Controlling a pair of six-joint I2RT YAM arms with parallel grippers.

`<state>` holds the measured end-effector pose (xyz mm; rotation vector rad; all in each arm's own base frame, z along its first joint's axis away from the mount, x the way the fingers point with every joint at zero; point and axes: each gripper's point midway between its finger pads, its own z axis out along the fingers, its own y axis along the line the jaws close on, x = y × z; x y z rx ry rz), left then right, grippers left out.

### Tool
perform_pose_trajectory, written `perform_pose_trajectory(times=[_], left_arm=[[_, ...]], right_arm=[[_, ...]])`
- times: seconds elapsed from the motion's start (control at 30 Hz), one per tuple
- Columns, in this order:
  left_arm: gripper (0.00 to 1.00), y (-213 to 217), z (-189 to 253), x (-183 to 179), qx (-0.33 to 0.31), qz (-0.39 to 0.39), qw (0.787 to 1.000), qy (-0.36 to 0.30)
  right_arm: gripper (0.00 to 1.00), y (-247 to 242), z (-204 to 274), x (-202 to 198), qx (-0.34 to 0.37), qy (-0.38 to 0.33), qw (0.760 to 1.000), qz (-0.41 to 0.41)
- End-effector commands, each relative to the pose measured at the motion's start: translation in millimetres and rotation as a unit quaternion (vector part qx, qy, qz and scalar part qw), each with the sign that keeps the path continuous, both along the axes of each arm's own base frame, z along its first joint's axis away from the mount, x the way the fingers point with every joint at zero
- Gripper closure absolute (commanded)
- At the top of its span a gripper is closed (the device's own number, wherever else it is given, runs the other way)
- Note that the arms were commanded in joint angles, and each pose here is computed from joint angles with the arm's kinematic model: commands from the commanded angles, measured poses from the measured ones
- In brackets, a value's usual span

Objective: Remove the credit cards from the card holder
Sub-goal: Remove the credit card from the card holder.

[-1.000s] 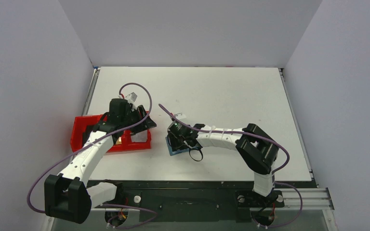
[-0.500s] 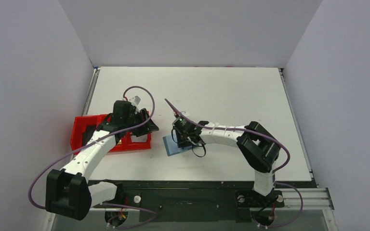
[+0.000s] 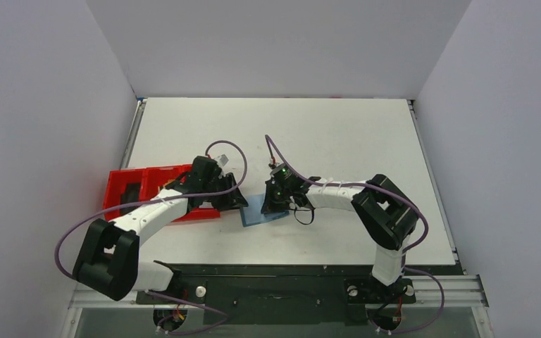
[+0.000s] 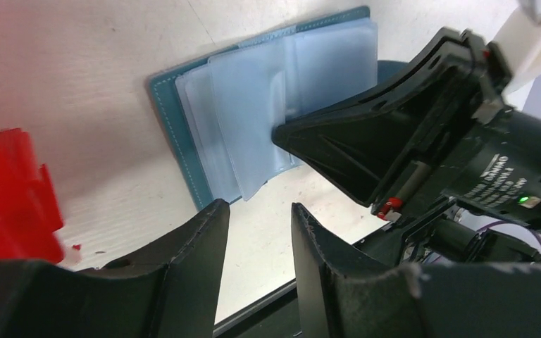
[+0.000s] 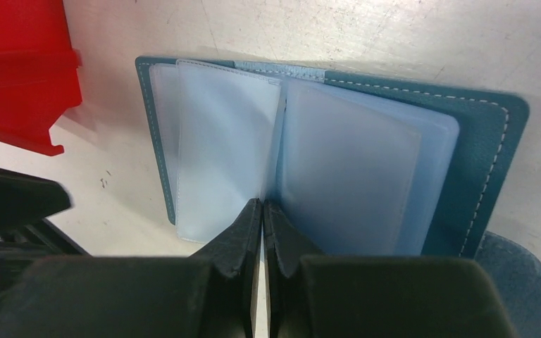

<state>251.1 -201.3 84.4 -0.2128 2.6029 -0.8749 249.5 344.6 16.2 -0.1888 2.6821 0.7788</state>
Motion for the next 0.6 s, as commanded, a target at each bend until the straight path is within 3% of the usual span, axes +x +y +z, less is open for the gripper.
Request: perform_pose_trajectory(times=[0.0,0.57], left_arm=[[0.65,-18,-5,8,-0.013,-0.005,1.000,-0.014],[0.65,-24,-58,3,0.025,-0.009,0.999,0.025]], right_arm=[[1.00,-14,-37,-18,-0.026,0.041,0.999,-0.005],[1.00,-18,-40,-15,-0.013,0.045,0.999,-0.015]])
